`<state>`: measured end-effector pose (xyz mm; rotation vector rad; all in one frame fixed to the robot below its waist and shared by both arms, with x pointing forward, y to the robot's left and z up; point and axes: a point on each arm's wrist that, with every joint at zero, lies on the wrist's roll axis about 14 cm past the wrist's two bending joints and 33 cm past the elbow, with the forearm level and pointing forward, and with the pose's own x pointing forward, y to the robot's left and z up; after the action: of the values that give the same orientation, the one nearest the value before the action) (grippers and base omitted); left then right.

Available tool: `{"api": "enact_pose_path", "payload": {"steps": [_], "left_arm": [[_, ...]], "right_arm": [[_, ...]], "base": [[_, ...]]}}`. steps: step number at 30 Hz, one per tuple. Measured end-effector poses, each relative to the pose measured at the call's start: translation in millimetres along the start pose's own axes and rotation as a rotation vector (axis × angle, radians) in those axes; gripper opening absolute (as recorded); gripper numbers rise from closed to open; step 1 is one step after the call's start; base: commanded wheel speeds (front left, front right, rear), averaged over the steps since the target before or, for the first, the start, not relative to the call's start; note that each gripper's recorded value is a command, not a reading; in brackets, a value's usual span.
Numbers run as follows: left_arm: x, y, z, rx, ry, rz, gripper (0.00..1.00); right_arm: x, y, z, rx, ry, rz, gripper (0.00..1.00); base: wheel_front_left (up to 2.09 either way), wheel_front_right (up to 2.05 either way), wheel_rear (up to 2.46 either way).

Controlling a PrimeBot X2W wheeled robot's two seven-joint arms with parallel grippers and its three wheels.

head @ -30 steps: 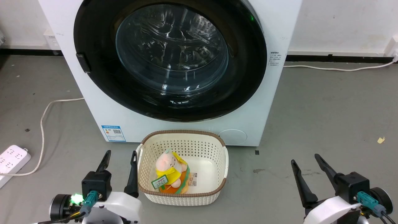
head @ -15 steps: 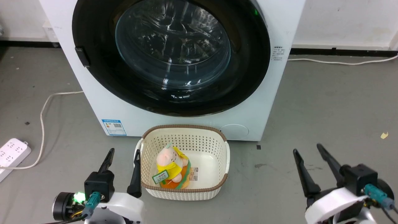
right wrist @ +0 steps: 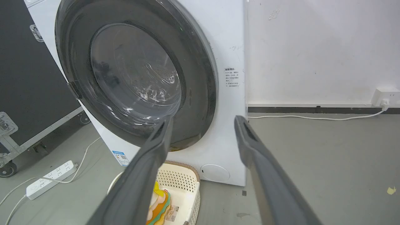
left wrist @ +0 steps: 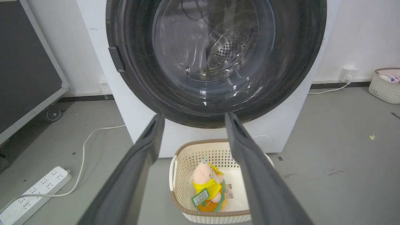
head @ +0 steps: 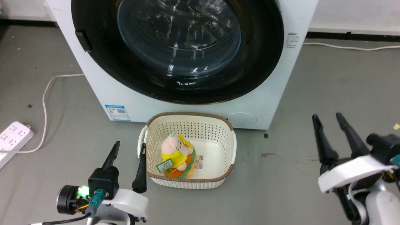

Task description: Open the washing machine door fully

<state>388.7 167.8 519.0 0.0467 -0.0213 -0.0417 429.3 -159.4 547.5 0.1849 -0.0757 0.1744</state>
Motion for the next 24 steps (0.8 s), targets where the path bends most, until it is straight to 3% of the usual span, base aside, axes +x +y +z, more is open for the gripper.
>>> {"api": "enact_pose_path", "payload": {"steps": [19, 20, 21, 22, 24], "left_arm": [[13.8, 4.2, -8.4, -0.002, -0.003, 0.008, 1.00], [14.3, 4.5, -9.4, -0.003, -0.001, 0.009, 1.00], [14.3, 4.5, -9.4, -0.003, -0.001, 0.009, 1.00], [14.7, 5.2, -12.0, -0.002, 0.004, 0.011, 1.00], [16.0, 5.9, -14.5, -0.001, 0.008, 0.012, 1.00]], "right_arm": [[74.1, -7.2, 11.3, 0.277, -0.022, 0.008, 1.00], [78.5, -7.8, 10.5, 0.290, -0.016, 0.009, 0.64], [78.5, -7.8, 10.5, 0.290, -0.016, 0.009, 0.05], [87.7, -9.4, 10.4, 0.314, -0.008, 0.008, 0.00], [97.9, -12.6, 11.4, 0.335, -0.005, 0.005, 0.00]], "base": [[0.00, 0.00, 0.00], [0.00, 0.00, 0.00], [0.00, 0.00, 0.00], [0.00, 0.00, 0.00], [0.00, 0.00, 0.00]]}}
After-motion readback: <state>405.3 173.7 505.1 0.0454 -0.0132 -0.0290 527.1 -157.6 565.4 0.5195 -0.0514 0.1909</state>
